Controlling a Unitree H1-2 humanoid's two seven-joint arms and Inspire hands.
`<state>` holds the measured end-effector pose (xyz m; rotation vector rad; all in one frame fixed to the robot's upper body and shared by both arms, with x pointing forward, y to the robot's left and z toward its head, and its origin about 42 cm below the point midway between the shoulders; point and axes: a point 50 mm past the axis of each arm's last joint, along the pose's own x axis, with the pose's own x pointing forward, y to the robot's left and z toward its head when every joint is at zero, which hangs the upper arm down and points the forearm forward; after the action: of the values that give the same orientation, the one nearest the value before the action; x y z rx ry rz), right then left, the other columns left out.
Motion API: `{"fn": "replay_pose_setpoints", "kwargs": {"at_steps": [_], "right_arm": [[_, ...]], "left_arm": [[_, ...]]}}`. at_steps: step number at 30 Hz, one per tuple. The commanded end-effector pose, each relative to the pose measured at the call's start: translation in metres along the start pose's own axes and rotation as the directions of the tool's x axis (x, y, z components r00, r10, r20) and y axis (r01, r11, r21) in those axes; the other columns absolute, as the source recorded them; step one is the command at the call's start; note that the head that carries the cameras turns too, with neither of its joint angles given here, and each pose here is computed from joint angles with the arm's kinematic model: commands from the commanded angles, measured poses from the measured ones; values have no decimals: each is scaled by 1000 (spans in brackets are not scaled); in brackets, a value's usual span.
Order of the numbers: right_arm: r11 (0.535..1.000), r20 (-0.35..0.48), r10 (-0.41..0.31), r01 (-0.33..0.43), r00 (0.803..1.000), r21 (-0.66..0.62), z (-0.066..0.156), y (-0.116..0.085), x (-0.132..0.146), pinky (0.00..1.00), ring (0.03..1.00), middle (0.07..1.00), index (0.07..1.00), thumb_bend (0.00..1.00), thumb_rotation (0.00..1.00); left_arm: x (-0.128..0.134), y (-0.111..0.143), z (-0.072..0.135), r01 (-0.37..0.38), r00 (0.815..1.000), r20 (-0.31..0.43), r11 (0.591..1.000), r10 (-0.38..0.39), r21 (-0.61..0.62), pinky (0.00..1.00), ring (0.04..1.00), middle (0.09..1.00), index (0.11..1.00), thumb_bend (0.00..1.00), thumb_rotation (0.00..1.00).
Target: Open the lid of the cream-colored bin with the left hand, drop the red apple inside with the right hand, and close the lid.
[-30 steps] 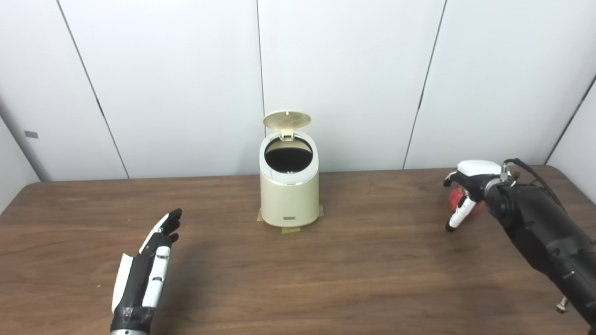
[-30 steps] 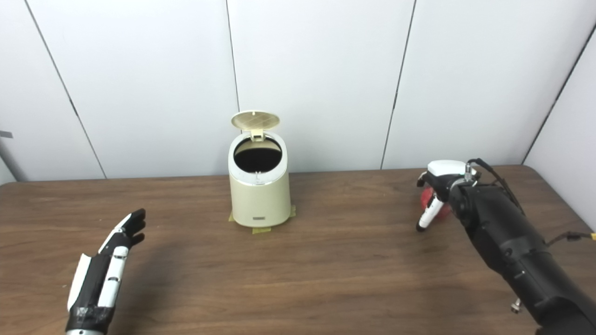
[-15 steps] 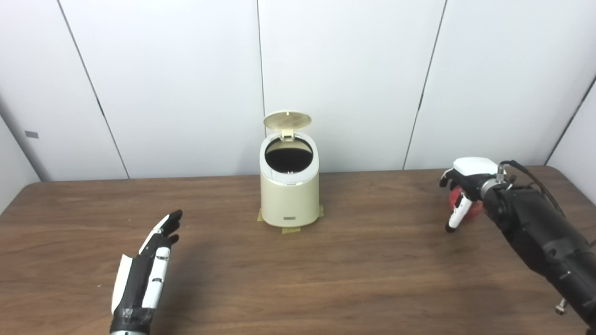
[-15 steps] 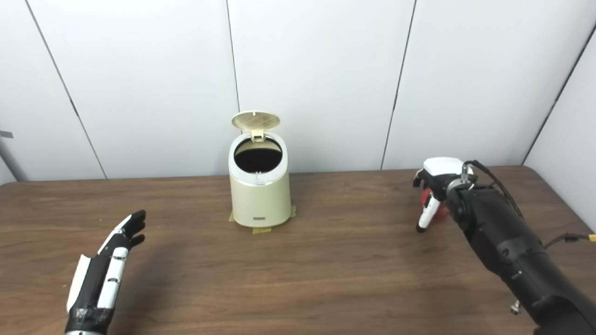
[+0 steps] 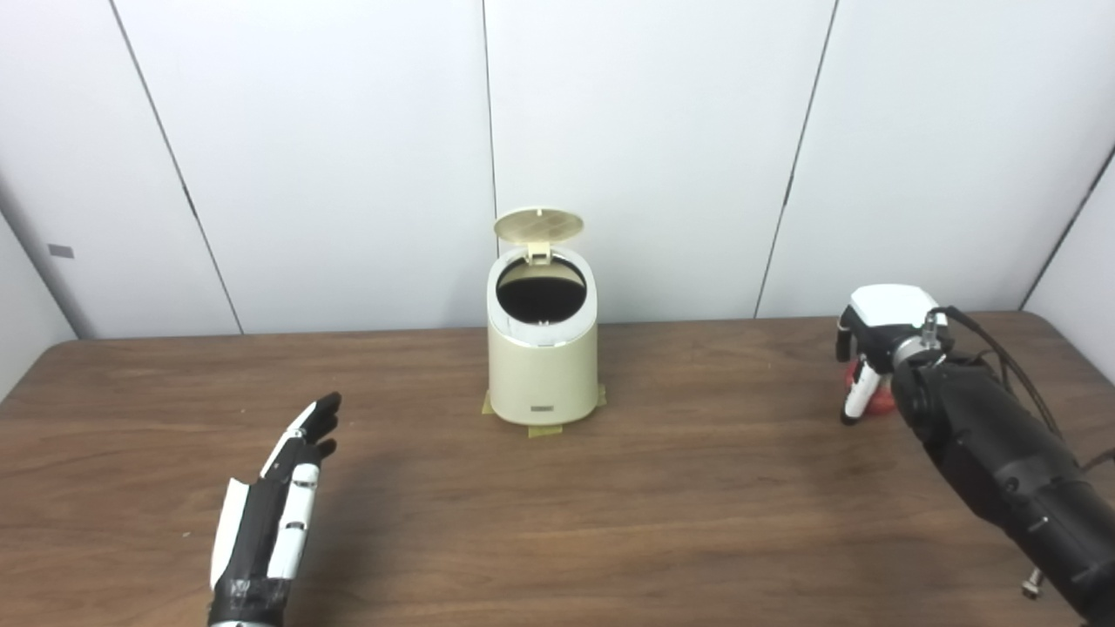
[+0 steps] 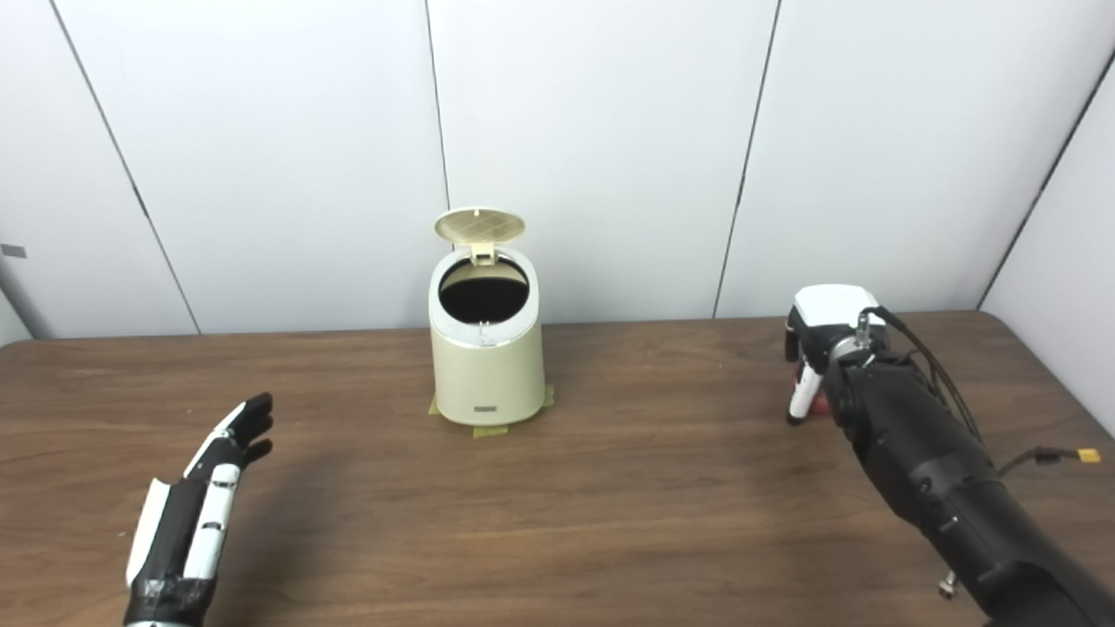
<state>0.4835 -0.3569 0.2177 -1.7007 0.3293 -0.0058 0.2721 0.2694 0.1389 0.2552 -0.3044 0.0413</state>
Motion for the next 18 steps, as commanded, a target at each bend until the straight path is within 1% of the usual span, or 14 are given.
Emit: {"fn": "replay_pose_setpoints", "kwargs": {"at_steps": [1, 3, 6, 10, 12, 15, 17, 18], "right_arm": [[997, -36, -71, 71, 997, -2, -12, -24, 1, 297, 362, 458, 544, 512, 0], [997, -29, -70, 71, 997, 6, -12, -24, 0, 318, 366, 468, 537, 513, 0], [997, -15, -78, 79, 997, 19, -11, -26, -1, 301, 358, 459, 541, 512, 0], [994, -9, -98, 98, 995, 45, -7, -34, -4, 289, 366, 468, 526, 515, 0], [993, 9, -104, 103, 995, 65, -6, -36, -4, 289, 365, 459, 527, 515, 0], [992, 42, -117, 115, 992, 48, 2, -48, -8, 277, 356, 453, 534, 513, 0], [991, 77, -130, 128, 988, 30, 9, -58, -15, 293, 360, 461, 531, 514, 0], [990, 108, -139, 137, 984, 19, 13, -65, -19, 298, 361, 464, 530, 514, 0]], "left_arm": [[10, 4, 14, -11, 995, 98, 1000, 11, 5, 869, 912, 918, 891, 170, 1000], [10, 3, 14, -10, 995, 98, 1000, 9, 5, 872, 913, 919, 891, 168, 1000], [10, 3, 14, -8, 995, 99, 1000, 8, 8, 880, 914, 918, 891, 170, 1000], [11, 2, 14, -8, 996, 91, 1000, 7, 3, 874, 912, 917, 891, 179, 1000], [10, 1, 14, -7, 996, 90, 1000, 6, 10, 881, 915, 920, 892, 185, 1000], [10, 1, 13, -6, 995, 95, 1000, 4, 21, 887, 917, 922, 895, 189, 1000], [11, 1, 13, -5, 995, 96, 1000, 2, 23, 887, 917, 920, 893, 193, 1000], [11, 1, 13, -4, 995, 96, 1000, 2, 22, 887, 917, 920, 893, 193, 1000]]}}
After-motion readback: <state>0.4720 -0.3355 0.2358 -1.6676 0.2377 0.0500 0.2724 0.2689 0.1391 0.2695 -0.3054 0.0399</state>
